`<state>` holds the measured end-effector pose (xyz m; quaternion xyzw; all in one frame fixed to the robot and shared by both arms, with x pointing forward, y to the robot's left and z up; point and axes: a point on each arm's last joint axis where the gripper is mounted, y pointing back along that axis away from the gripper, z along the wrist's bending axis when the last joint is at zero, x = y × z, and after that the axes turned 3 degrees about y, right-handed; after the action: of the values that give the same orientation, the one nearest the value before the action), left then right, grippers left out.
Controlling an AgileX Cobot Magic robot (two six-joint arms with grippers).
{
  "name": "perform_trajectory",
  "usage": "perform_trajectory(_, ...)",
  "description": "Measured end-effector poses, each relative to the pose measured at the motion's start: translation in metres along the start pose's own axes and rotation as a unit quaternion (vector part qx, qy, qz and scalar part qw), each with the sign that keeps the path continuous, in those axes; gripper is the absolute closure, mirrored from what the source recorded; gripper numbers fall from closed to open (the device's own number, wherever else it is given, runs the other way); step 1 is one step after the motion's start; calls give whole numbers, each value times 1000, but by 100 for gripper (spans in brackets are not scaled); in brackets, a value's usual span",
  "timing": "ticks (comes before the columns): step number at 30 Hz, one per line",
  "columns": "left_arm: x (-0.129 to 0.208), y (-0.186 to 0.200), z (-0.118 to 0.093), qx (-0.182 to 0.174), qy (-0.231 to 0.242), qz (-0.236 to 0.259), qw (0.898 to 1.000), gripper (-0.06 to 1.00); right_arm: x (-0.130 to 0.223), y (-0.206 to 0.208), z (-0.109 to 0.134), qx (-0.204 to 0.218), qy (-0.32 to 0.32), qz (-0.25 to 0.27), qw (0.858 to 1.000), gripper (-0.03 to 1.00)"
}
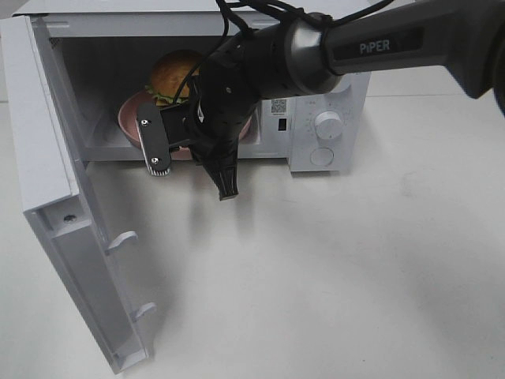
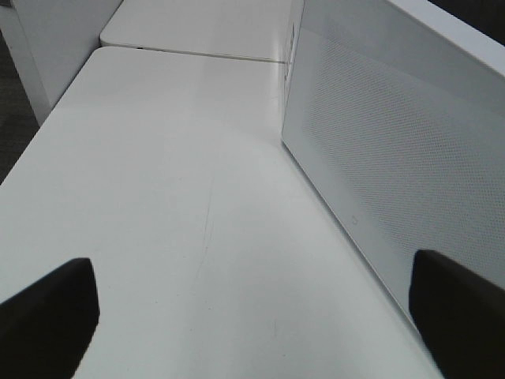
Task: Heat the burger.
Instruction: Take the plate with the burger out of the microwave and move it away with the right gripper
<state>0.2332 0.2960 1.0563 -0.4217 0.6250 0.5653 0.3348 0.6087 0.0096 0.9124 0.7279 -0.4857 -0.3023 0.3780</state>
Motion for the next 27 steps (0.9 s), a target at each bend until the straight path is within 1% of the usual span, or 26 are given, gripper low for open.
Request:
perform_trajectory(3,0,0,0,0,0,0,1000,-5,3,7,7,3,2,-5,1000,91)
perform_trajectory(4,0,0,0,0,0,0,1000,-5,5,10,13,4,4,-9,1000,91)
perform_trajectory(6,0,0,0,0,0,0,1000,-5,6,12,17,4,5,-11,1000,91)
perform_trajectory(8,0,0,0,0,0,0,1000,-5,10,19,26,6,10,-16,1000,91)
perform_trajectory(9,0,0,0,0,0,0,1000,-5,10,19,26,6,10,-16,1000,91)
perform_trajectory(11,0,0,0,0,0,0,1000,-5,13,28,35,13,25,-20,999,91)
perform_trajectory(12,0,0,0,0,0,0,1000,-5,13,28,35,13,25,-20,999,91)
perform_trajectory(13,0,0,0,0,0,0,1000,-5,14,33,44,11,35,-21,999,91)
perform_trajectory(17,0,0,0,0,0,0,1000,-5,18,43,53,15,40,-27,999,91)
perform_trajectory(18,0,0,0,0,0,0,1000,-5,20,52,58,23,41,-35,998,91)
perform_trajectory(22,0,0,0,0,0,0,1000,-5,24,65,67,32,43,-43,998,91)
perform_trajectory(24,0,0,0,0,0,0,1000,-5,29,83,76,43,52,-50,996,91)
perform_trajectory(25,0,0,0,0,0,0,1000,-5,29,83,76,43,52,-50,996,91)
perform_trajectory(27,0,0,0,0,0,0,1000,-5,35,97,85,45,53,-51,996,91)
